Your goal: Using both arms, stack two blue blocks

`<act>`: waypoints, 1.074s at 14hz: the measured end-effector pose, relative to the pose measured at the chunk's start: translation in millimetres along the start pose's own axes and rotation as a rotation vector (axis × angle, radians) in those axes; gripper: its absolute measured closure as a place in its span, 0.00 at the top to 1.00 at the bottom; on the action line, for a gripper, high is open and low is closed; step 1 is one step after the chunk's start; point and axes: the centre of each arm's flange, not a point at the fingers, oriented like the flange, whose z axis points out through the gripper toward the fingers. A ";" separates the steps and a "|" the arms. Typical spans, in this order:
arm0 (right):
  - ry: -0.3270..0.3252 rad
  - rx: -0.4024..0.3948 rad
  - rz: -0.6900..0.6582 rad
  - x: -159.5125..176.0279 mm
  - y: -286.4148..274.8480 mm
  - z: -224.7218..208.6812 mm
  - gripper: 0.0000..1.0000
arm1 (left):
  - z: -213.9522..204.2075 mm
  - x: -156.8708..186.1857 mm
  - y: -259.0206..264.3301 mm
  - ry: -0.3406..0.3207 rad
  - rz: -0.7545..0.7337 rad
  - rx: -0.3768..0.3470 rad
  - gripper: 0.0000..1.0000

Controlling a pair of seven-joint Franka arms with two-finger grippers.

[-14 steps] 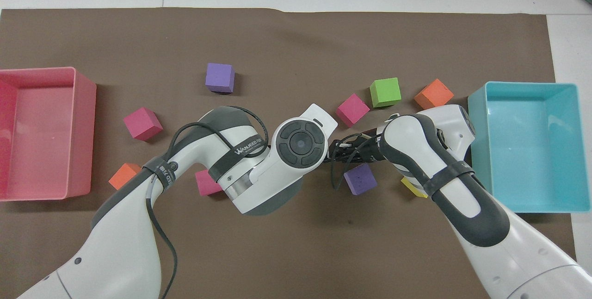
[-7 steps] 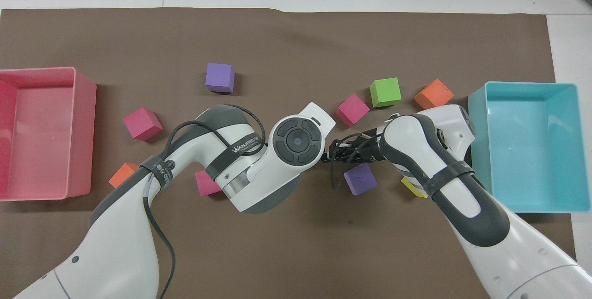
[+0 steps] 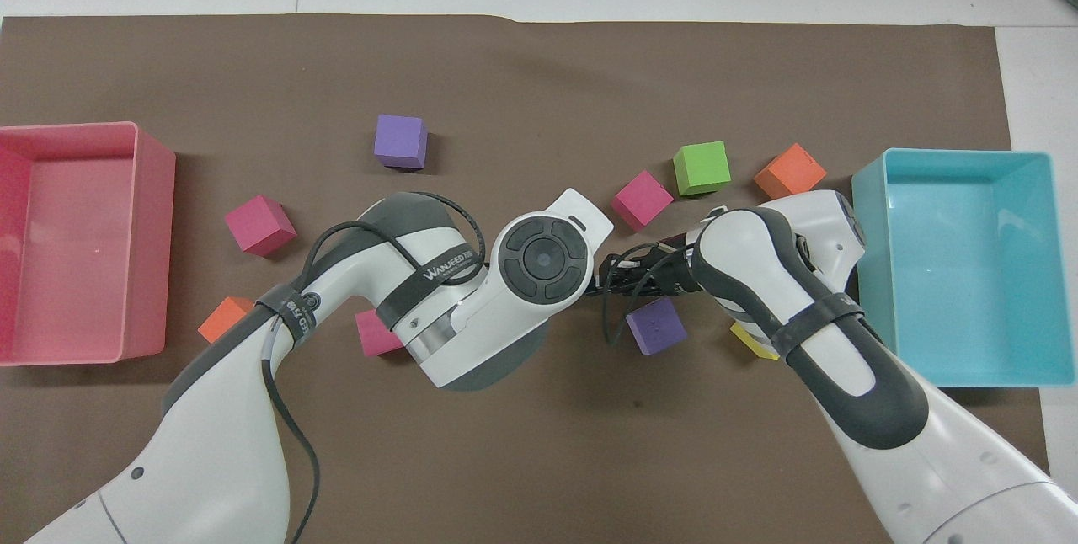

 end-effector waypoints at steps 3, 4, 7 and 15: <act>0.000 0.000 0.000 0.0 0.0 0.0 0.01 | 0.2 0.6 -0.9 0.000 -0.002 0.000 0.58; 0.000 0.000 0.000 0.0 0.0 0.0 0.01 | 0.1 0.6 -0.9 0.000 -0.002 0.000 0.58; 0.000 0.000 0.000 0.0 0.0 0.0 0.01 | -0.7 -1.1 1.0 -0.001 0.002 -0.002 0.58; 0.000 0.000 0.000 0.0 0.0 0.0 0.01 | 0.9 -4.4 2.5 -0.005 0.008 -0.001 0.58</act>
